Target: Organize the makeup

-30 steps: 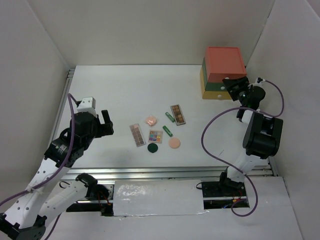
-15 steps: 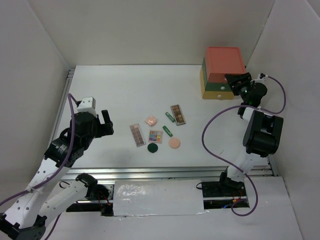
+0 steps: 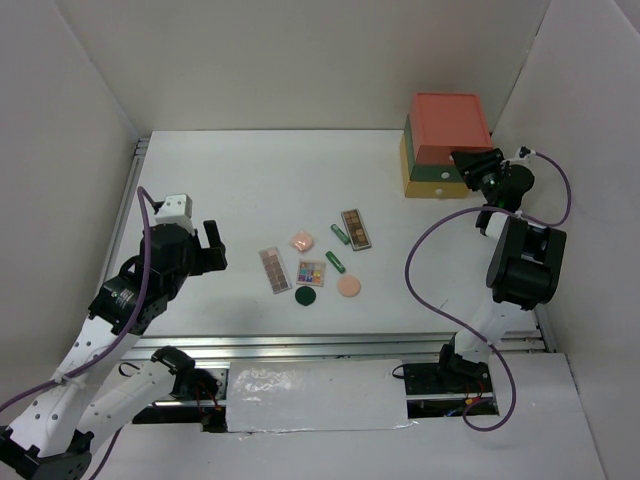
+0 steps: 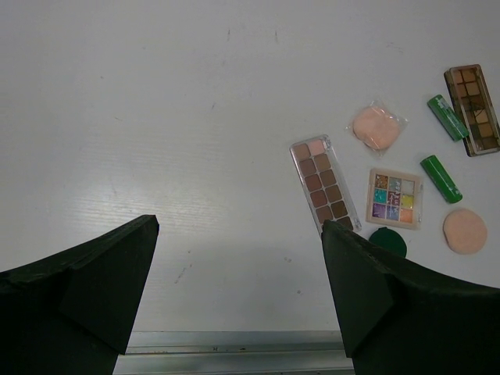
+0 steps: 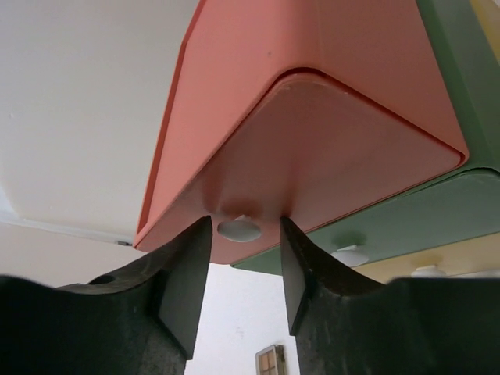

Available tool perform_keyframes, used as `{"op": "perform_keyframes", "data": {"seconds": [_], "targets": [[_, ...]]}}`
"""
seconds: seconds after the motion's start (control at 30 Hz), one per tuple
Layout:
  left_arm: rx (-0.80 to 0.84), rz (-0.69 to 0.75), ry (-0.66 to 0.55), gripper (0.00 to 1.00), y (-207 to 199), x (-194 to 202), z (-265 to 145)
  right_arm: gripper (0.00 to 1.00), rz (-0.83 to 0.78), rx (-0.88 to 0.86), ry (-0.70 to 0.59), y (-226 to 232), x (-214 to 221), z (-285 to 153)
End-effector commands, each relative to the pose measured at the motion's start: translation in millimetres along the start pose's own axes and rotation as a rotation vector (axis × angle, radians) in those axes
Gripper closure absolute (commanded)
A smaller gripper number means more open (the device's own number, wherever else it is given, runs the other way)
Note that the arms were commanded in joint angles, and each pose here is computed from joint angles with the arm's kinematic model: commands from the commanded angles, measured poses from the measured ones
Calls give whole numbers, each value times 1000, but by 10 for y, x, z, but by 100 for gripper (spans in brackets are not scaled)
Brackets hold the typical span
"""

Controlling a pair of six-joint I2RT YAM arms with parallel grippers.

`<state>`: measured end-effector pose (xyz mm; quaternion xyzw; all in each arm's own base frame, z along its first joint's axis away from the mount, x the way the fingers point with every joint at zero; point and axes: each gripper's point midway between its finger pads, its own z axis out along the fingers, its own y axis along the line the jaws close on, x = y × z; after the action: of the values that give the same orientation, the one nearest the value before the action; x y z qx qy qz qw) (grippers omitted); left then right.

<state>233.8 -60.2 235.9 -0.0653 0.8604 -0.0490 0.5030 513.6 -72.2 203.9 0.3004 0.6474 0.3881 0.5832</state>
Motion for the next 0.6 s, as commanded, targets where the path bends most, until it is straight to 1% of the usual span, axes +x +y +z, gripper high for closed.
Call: {"op": "perform_keyframes", "data": {"seconds": [0.0, 0.1, 0.2, 0.3, 0.33, 0.43, 0.57], "targets": [[10, 1, -36, 1, -21, -96, -3, 53, -23, -41, -12, 88, -98, 69], [8, -1, -38, 1, -14, -103, -8, 56, -22, -36, -11, 78, -85, 67], [9, -3, -40, 1, -12, -105, -11, 61, -25, -32, -1, 64, -72, 62], [11, -2, -41, 1, -14, -106, -15, 70, -35, -45, 16, 88, -60, 63], [12, -1, -41, 0, -16, -105, -15, 72, -37, -48, 21, 101, -56, 72], [16, 0, -42, 1, -20, -108, -18, 74, -38, -49, 21, 126, -56, 50], [22, -1, -43, 1, -28, -113, -24, 74, -59, -67, 2, 242, -92, -78]]}}
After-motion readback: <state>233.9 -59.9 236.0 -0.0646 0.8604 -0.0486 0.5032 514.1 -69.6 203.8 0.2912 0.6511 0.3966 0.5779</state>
